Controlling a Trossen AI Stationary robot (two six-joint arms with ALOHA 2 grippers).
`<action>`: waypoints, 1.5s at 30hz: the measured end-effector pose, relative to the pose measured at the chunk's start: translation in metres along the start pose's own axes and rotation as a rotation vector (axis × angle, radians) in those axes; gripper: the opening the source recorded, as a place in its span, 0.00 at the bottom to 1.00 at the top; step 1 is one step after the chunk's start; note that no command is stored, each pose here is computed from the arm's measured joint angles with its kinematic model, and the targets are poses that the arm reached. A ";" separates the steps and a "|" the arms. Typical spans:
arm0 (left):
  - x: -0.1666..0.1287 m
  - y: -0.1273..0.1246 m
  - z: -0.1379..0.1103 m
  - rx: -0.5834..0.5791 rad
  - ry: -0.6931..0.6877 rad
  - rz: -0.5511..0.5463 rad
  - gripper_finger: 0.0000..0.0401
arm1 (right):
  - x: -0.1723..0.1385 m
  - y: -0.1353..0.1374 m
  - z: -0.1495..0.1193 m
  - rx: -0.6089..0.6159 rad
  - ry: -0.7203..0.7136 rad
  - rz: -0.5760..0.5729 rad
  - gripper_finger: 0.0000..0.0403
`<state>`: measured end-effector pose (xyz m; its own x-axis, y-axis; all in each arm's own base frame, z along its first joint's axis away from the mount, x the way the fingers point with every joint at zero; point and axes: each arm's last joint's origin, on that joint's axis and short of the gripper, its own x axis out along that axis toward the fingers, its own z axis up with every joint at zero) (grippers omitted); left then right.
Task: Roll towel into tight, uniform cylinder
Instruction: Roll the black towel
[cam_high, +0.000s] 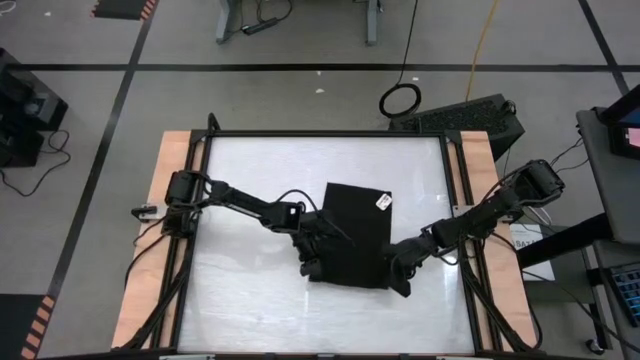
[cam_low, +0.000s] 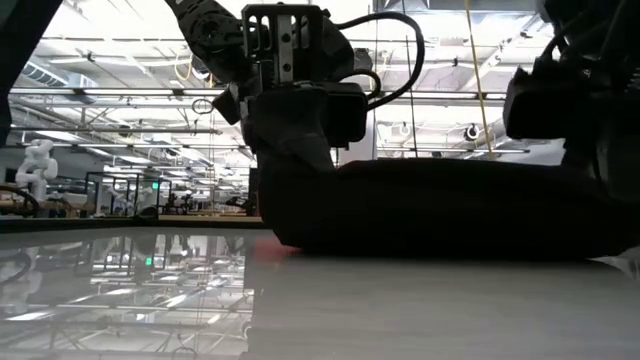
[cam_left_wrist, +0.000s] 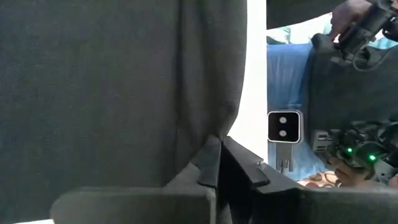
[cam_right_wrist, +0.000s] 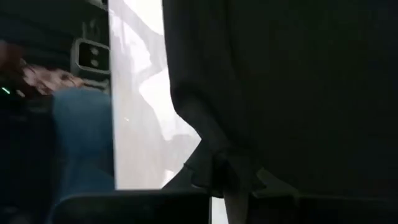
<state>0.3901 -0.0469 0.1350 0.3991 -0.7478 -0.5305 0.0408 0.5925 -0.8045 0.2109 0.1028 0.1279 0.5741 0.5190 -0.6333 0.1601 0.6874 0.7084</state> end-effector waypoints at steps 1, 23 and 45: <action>0.000 0.000 0.000 0.002 0.000 -0.001 0.04 | 0.000 -0.002 -0.001 0.019 -0.008 0.010 0.01; 0.008 -0.049 -0.009 0.596 -0.097 0.176 0.45 | -0.018 -0.041 -0.030 0.308 -0.142 0.200 0.01; 0.042 -0.052 -0.035 0.674 -0.090 0.597 0.45 | -0.018 -0.041 -0.031 0.306 -0.137 0.199 0.01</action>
<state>0.3731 -0.1198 0.1450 0.5945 -0.2502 -0.7642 0.3204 0.9454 -0.0603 0.1691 0.0804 0.1006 0.7168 0.5400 -0.4411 0.2548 0.3861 0.8866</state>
